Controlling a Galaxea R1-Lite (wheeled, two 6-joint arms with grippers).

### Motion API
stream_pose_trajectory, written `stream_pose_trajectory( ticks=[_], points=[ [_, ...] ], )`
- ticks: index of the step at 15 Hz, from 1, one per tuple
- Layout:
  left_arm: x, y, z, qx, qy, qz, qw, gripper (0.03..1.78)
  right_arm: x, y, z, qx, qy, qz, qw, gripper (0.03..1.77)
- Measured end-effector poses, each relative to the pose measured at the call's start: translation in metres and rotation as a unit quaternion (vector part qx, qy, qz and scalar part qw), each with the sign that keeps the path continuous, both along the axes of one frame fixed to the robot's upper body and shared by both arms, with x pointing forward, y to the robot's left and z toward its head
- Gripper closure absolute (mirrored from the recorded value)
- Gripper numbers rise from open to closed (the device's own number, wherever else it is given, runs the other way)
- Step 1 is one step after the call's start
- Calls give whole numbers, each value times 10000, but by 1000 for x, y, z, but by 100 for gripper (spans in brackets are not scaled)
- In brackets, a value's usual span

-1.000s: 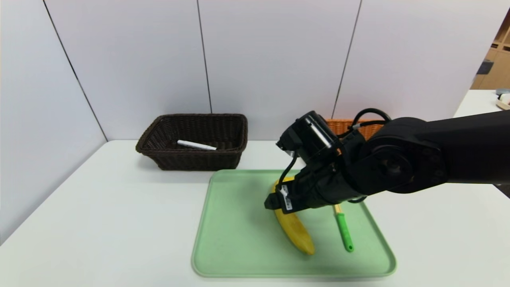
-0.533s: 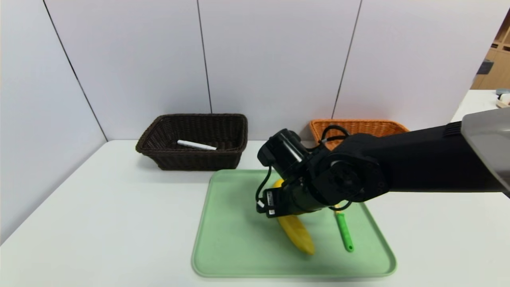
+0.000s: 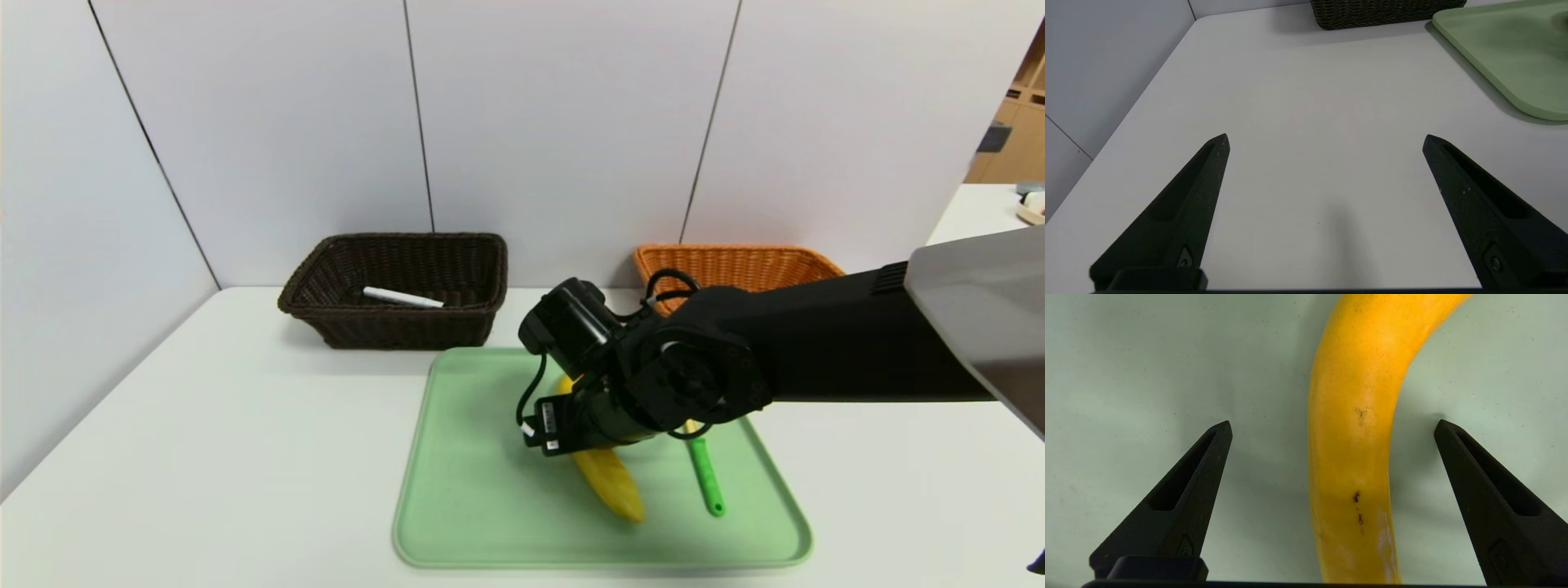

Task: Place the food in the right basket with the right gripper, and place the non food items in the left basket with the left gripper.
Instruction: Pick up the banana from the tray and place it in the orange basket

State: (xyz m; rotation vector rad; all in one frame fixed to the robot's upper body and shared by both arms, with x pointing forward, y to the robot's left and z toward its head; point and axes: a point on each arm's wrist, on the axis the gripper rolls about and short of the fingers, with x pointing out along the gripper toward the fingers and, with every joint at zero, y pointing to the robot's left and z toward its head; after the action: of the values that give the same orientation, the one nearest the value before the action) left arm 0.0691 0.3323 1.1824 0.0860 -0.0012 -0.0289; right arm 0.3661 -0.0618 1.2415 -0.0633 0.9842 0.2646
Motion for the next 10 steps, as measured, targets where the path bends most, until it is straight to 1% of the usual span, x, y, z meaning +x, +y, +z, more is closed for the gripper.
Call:
stream_pose_trajectory(
  ticks=[3, 4, 7, 10],
  points=[
    [0, 0, 0, 0, 0, -2, 10000, 12, 0, 0, 0, 0, 2, -5, 10000, 10],
    [0, 0, 0, 3, 0, 0, 10000, 12, 0, 0, 0, -9, 9, -5, 10000, 22],
    [0, 0, 0, -2, 0, -2, 10000, 12, -1, -1, 2, 0, -7, -3, 10000, 70],
    [0, 0, 0, -2, 0, 0, 10000, 12, -1, -2, 3, -57, -75, -49, 9999, 102]
  ],
)
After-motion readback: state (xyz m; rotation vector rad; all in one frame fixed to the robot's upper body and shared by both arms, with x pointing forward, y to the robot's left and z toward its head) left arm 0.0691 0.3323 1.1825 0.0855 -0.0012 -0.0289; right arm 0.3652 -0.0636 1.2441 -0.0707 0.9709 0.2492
